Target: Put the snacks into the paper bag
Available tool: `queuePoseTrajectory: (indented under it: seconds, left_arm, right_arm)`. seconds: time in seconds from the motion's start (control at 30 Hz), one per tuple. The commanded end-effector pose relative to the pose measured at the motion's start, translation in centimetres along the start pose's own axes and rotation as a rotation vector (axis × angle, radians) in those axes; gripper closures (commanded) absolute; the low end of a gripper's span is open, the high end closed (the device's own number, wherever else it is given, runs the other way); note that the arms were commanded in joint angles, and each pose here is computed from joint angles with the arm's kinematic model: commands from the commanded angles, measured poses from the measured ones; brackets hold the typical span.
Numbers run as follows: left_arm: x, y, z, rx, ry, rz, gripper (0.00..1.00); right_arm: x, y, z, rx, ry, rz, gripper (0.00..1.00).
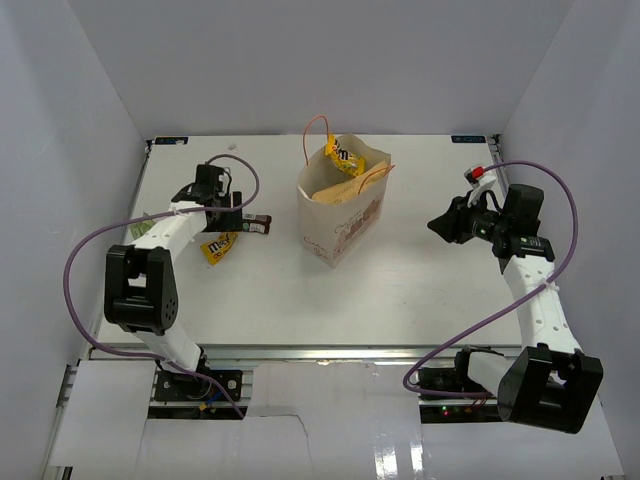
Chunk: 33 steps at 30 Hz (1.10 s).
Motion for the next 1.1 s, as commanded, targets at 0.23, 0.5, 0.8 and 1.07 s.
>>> queuePoseTrajectory:
  seconds: [0.23,0.5,0.8,1.07]
  left_arm:
    - [-2.3,2.3,0.6,-0.051,0.256,0.058,0.20]
    - [-3.0,3.7,0.4,-0.070,0.260,0.099,0.31]
    - [-2.1,1.6,0.4,-0.057,0.150,0.038,0.87]
    - [3.7,-12.3,-5.2,-0.522,-0.144,-0.259,0.85]
  right_arm:
    - [1.0,-0.4,-0.6,-0.023,-0.034,-0.020,0.65]
    - [0.9,-0.6,-0.6,-0.027,-0.025,-0.021,0.65]
    - [1.0,-0.8,-0.7,-0.032,-0.023,-0.024,0.65]
    - [1.1,-1.0,-0.8,-0.037,-0.022,-0.029,0.65]
Point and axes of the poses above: each gripper's point midway between its finger pads, its own y axis out along the fingers, its own z axis along the line the jaws close on, x = y × z, the point moved 5 cm from there along -y, back along the fingers, and after that the axes turned 7 degrees about -y, right-handed, at the moved point
